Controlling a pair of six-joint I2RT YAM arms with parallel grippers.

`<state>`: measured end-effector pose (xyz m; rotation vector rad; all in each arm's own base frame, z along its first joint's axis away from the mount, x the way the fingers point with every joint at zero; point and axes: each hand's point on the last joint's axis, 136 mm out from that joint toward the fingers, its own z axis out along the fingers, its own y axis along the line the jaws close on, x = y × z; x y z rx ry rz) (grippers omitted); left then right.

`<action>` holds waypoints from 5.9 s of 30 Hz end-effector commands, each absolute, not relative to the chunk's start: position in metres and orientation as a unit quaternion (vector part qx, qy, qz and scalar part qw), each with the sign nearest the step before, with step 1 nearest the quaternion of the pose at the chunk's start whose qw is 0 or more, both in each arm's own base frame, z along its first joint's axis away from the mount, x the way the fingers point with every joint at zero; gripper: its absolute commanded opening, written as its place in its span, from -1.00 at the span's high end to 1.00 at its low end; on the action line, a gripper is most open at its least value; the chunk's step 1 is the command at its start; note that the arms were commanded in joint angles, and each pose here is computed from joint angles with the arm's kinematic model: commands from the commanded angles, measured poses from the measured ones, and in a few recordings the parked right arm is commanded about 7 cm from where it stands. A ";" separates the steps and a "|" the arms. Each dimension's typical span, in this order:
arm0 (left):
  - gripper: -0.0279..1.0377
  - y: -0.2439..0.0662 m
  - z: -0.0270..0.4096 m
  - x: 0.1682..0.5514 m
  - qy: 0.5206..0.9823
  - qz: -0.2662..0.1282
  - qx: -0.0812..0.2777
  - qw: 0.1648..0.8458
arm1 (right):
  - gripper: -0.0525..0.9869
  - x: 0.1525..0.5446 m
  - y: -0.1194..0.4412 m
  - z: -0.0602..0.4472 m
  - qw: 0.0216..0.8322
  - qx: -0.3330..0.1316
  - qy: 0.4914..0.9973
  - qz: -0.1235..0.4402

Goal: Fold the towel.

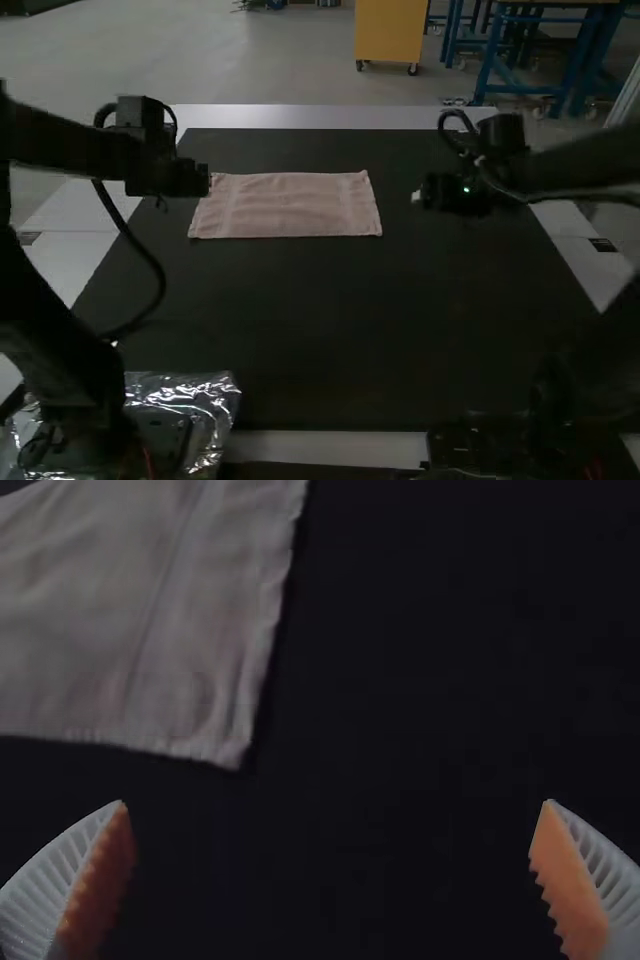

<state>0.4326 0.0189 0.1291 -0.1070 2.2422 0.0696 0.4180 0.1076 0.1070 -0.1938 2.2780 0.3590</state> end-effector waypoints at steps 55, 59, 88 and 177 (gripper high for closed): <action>-0.85 0.090 0.031 0.613 0.897 0.072 -0.068 0.432 | -0.85 0.628 0.224 0.014 0.423 -0.186 0.879 0.118; -0.85 0.097 0.025 0.621 0.898 0.074 -0.072 0.427 | -0.84 0.634 0.231 0.013 0.426 -0.189 0.877 0.119; -0.62 0.094 -0.020 0.622 0.929 0.067 -0.066 0.358 | -0.72 0.596 0.252 -0.050 0.282 -0.256 0.915 0.133; -0.47 0.066 0.010 0.643 0.901 0.005 0.028 0.434 | 0.94 0.632 0.260 0.037 0.344 -0.209 0.898 0.178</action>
